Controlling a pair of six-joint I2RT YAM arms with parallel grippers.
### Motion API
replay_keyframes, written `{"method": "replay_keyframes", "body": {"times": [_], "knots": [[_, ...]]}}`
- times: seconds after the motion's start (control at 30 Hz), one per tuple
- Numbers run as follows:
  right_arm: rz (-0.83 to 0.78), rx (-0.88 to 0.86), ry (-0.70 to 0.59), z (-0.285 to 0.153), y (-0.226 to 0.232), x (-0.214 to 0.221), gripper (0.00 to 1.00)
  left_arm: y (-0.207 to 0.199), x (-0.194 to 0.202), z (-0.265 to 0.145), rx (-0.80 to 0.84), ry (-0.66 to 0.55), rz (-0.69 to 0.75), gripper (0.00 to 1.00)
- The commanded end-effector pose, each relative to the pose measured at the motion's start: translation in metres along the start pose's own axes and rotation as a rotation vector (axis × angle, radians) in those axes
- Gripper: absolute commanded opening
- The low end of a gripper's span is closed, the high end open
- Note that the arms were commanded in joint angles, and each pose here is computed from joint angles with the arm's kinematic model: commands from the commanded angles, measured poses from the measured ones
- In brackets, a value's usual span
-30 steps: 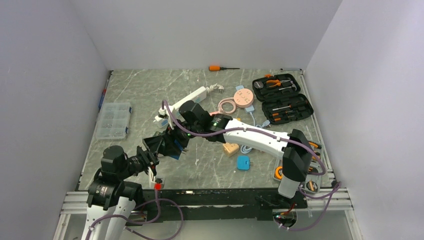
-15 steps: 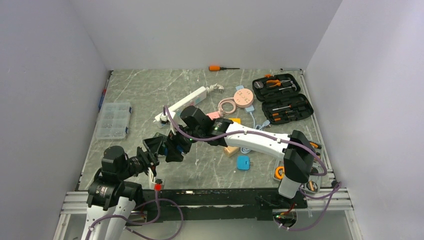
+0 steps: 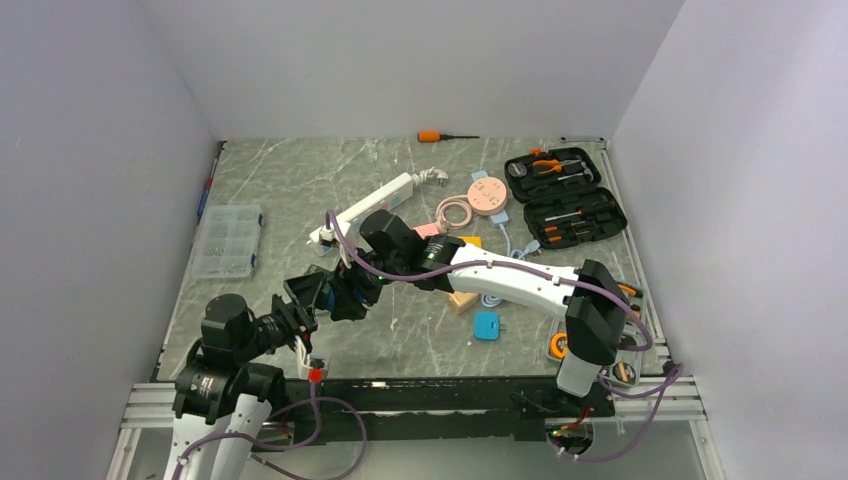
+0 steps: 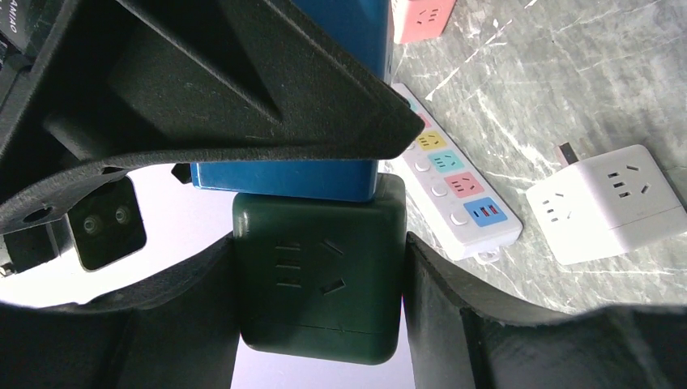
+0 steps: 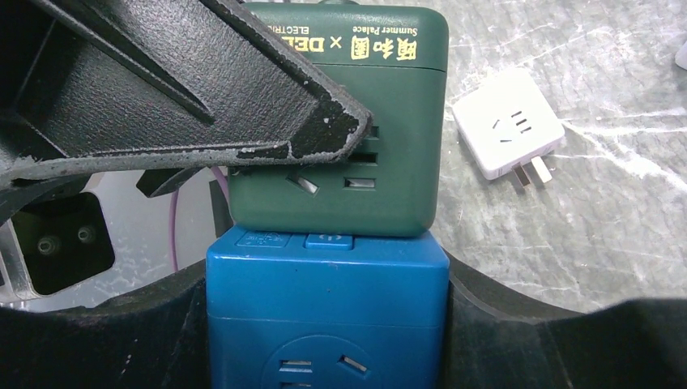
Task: Pull the plug off the socket
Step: Remove the plug from the socket.
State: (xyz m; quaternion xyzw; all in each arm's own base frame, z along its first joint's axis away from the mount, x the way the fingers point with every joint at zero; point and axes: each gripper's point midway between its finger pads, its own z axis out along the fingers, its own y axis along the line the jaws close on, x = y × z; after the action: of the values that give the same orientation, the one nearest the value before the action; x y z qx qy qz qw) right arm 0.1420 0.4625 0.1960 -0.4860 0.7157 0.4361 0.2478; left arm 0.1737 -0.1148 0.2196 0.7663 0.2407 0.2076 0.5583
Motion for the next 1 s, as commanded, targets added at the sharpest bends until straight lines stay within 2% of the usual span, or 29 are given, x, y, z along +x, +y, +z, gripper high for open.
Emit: {"method": "replay_keyframes", "body": {"times": [0.0, 0.13, 0.37, 0.6, 0.97], "knots": [[-0.053, -0.042, -0.101, -0.006, 0.017, -0.035, 0.0, 0.019, -0.003, -0.003, -0.046, -0.012, 0.066, 0.0], [-0.052, 0.0, -0.081, -0.016, 0.013, -0.022, 0.0, 0.015, 0.004, -0.001, -0.017, 0.01, 0.058, 0.0], [-0.001, 0.047, -0.005, -0.035, 0.01, 0.03, 0.0, -0.001, 0.031, 0.008, 0.07, 0.097, 0.022, 0.0], [0.052, 0.121, 0.062, -0.052, 0.002, 0.073, 0.0, -0.009, 0.051, 0.016, 0.112, 0.156, 0.055, 0.0], [0.1, 0.22, 0.073, -0.067, -0.011, 0.097, 0.0, -0.037, 0.091, 0.007, 0.24, 0.357, -0.048, 0.0]]}}
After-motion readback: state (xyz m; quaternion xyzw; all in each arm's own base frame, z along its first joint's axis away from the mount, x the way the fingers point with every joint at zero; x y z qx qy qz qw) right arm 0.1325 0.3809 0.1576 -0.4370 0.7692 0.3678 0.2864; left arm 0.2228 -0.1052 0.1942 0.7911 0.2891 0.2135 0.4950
